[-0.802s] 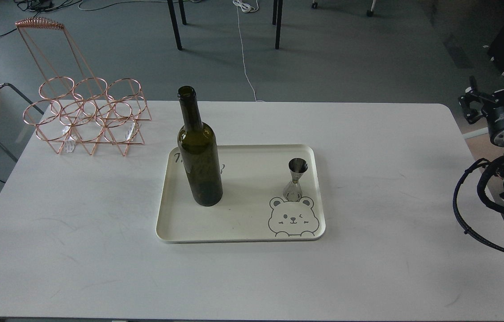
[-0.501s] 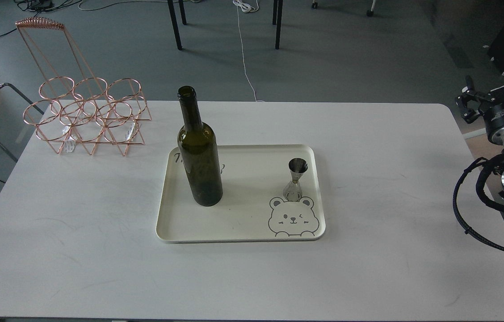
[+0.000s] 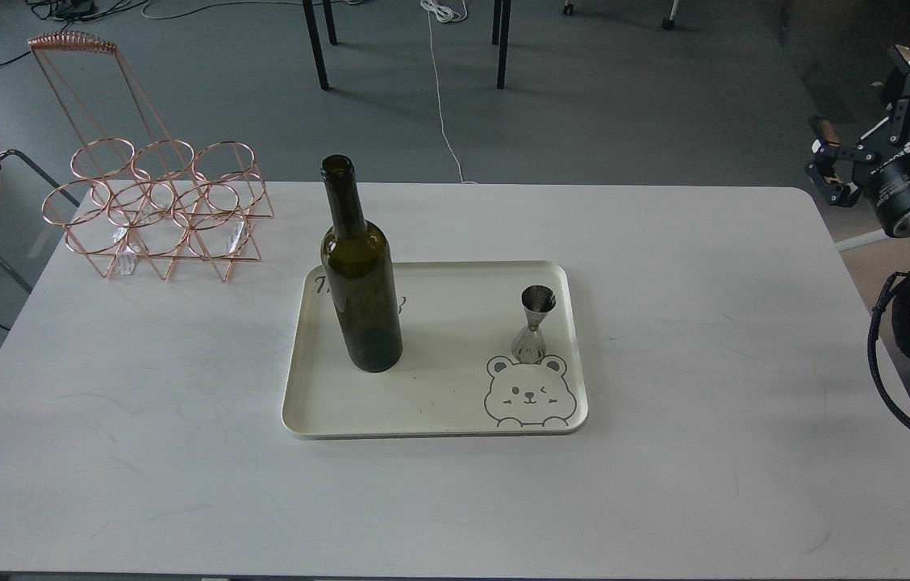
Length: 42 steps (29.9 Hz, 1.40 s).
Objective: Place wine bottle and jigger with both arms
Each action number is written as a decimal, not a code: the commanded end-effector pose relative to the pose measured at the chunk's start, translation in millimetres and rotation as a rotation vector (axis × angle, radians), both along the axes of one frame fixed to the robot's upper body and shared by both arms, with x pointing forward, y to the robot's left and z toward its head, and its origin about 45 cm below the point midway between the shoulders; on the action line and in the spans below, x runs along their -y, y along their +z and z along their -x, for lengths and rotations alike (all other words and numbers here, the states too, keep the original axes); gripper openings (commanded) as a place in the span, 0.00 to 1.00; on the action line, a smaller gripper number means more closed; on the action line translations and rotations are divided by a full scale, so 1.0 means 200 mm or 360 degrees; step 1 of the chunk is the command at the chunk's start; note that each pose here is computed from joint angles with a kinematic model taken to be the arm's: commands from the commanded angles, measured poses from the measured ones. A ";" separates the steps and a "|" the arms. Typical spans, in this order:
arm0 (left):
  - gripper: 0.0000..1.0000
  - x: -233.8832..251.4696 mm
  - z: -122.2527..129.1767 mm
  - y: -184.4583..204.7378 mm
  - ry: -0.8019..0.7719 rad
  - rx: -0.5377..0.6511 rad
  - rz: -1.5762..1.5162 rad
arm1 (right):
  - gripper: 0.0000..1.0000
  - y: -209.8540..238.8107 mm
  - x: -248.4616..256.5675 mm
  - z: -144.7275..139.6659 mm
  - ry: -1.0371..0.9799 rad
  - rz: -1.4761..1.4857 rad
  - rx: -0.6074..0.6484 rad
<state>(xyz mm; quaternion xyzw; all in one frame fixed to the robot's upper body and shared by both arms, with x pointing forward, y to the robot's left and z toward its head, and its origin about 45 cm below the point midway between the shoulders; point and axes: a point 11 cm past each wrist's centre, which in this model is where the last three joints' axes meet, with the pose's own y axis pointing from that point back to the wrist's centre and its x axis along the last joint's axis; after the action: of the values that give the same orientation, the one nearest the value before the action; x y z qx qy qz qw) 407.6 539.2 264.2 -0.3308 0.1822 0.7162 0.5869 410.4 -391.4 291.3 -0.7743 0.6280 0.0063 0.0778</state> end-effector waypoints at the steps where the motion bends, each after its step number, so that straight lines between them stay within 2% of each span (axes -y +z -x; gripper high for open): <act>1: 0.99 0.01 0.00 0.00 -0.0005 -0.0004 -0.0001 | 1.00 0.01 -0.09 0.10 0.0116 0.0355 0.0054; 7: 0.99 0.00 0.00 -0.01 -0.0003 -0.0009 -0.0003 | 0.99 -0.07 -0.20 0.26 0.0269 0.0898 0.0165; 17: 0.99 0.00 0.00 -0.01 0.0001 -0.0005 -0.0003 | 0.99 -0.47 -0.36 0.57 0.0720 0.1742 0.0361; 20: 0.99 0.00 0.02 -0.03 0.0004 -0.0022 -0.0002 | 0.99 -0.57 -0.38 0.62 0.0820 0.1867 0.0395; 23: 0.99 -0.01 0.04 -0.06 0.0014 -0.0043 0.0003 | 0.99 -0.63 -0.40 0.59 0.0851 0.1930 0.0411; 29: 0.99 -0.02 0.05 -0.08 0.0019 -0.0057 0.0001 | 0.98 -0.76 -0.47 0.45 0.1018 0.2215 0.0530; 42: 0.99 -0.06 0.06 -0.06 0.0038 -0.0054 -0.0016 | 0.82 -0.88 -0.79 0.32 0.1167 0.2313 0.0738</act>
<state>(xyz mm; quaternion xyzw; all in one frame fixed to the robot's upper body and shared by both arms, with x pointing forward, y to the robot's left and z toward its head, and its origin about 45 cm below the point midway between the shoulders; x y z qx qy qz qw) 394.0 550.9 252.1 -0.3171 0.1841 0.7303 0.5763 341.6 -240.5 116.9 -0.7703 0.1566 -0.5280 -0.3214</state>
